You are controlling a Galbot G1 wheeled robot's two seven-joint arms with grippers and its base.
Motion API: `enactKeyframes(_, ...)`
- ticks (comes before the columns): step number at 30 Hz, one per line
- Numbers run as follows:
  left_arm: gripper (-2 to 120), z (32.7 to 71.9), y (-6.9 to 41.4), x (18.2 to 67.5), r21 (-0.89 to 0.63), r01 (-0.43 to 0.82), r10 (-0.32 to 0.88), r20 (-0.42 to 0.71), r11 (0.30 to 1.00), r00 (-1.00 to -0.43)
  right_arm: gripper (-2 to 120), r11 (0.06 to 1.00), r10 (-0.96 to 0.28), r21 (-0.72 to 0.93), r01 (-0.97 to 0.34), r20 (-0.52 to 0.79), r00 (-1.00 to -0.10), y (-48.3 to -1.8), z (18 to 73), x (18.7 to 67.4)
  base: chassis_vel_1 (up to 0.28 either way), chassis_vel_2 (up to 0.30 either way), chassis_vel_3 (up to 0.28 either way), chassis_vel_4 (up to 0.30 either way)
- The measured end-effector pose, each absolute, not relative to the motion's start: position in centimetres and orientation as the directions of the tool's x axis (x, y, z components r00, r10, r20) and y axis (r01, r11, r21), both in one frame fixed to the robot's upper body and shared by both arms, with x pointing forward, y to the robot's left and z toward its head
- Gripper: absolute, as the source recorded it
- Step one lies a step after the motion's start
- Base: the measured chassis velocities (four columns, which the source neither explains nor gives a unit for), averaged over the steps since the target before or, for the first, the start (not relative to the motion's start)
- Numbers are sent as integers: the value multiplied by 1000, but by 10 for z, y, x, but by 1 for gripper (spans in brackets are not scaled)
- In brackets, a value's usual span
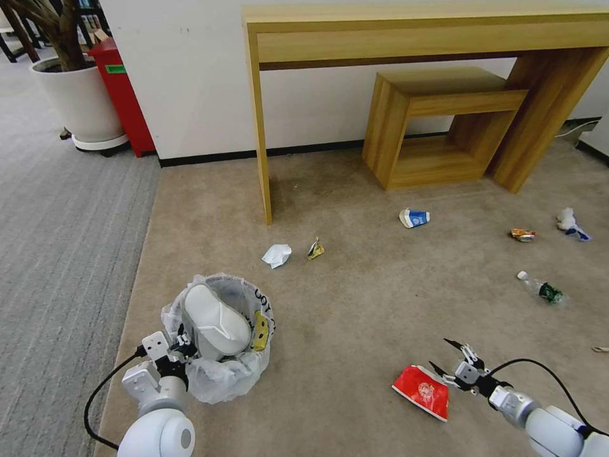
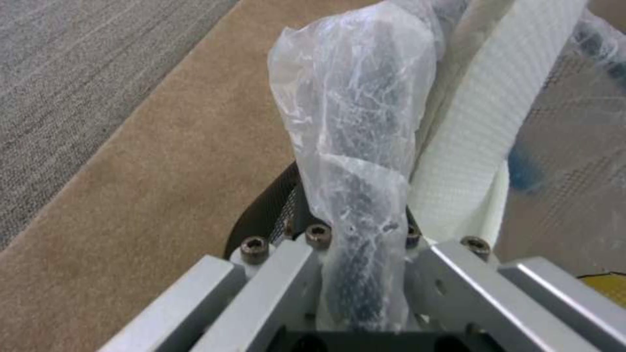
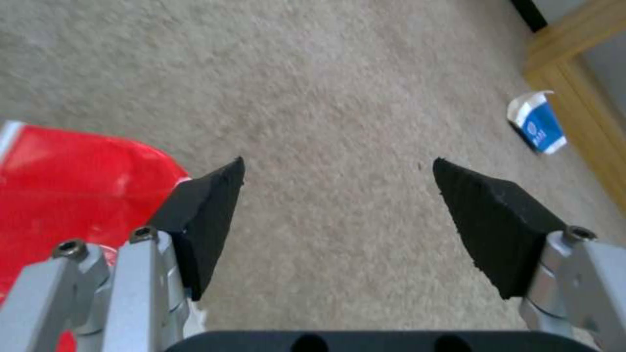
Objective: Pick up the trash bin and place the garbage on the floor into it.
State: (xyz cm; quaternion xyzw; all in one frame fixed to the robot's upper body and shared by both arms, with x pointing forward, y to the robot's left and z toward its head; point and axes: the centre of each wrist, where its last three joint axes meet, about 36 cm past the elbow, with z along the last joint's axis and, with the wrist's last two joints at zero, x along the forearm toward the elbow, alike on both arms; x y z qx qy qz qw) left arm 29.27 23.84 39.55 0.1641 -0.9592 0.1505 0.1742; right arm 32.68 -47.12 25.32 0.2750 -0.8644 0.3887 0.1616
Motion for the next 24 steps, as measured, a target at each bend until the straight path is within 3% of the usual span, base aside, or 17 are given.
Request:
enactKeyframes(14, 1, 396, 237, 293, -234, -363, -260, 378, 902, -888, 73, 541, -328, -548, -638, 562, -760, -485, 241, 302, 0, 0, 0, 0)
enactKeyframes(24, 1, 395, 235, 292, -242, -359, -253, 380, 901, -890, 70, 573, -317, -506, -645, 589, -744, -469, 210, 300, 0, 0, 0, 0)
